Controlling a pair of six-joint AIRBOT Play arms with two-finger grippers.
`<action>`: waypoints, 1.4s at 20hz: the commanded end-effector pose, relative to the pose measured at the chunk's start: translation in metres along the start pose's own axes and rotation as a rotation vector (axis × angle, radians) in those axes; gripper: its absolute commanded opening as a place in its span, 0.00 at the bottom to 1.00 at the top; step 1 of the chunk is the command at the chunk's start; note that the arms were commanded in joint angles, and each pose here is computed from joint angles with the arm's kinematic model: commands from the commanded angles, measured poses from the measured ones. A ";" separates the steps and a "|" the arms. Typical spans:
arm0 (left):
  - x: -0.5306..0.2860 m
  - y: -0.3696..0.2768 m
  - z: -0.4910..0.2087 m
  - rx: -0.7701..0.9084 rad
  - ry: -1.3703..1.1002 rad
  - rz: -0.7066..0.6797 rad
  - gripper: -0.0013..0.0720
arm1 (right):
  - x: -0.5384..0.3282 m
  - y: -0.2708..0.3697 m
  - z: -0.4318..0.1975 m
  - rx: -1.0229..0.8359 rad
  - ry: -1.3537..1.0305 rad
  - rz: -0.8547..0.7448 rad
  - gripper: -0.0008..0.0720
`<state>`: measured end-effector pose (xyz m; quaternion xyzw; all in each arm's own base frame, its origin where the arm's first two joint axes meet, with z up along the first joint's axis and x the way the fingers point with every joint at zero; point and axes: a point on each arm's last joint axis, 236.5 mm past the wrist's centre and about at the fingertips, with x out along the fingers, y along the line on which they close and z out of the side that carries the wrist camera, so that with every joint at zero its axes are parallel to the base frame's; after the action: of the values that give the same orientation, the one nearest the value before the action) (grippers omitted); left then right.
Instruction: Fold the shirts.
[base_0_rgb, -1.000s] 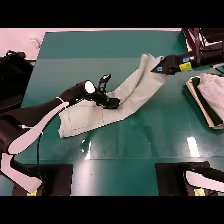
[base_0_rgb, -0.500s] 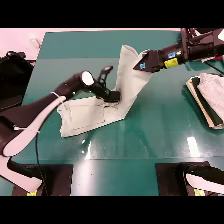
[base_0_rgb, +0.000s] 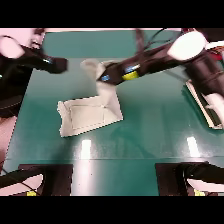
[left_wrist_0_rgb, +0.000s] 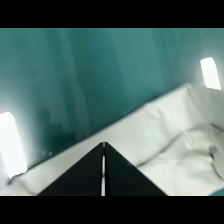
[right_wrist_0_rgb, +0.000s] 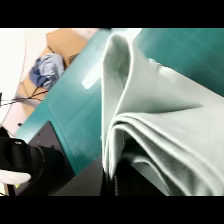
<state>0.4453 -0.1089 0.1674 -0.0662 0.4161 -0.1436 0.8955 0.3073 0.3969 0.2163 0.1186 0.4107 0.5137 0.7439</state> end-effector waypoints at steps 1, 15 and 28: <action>-0.074 0.061 0.022 -0.055 -0.144 0.148 0.05 | 0.095 0.037 -0.010 -0.023 -0.064 0.055 0.05; -0.087 0.050 0.011 -0.092 -0.113 0.074 0.05 | 0.015 -0.198 -0.130 0.364 0.260 -0.290 0.98; -0.086 0.030 0.016 -0.121 -0.130 -0.014 0.05 | 0.141 -0.207 -0.152 0.644 0.333 -0.019 0.54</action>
<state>0.4115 -0.0471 0.2308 -0.1223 0.3656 -0.1086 0.9163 0.3549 0.3473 -0.0686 0.2489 0.6710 0.3351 0.6128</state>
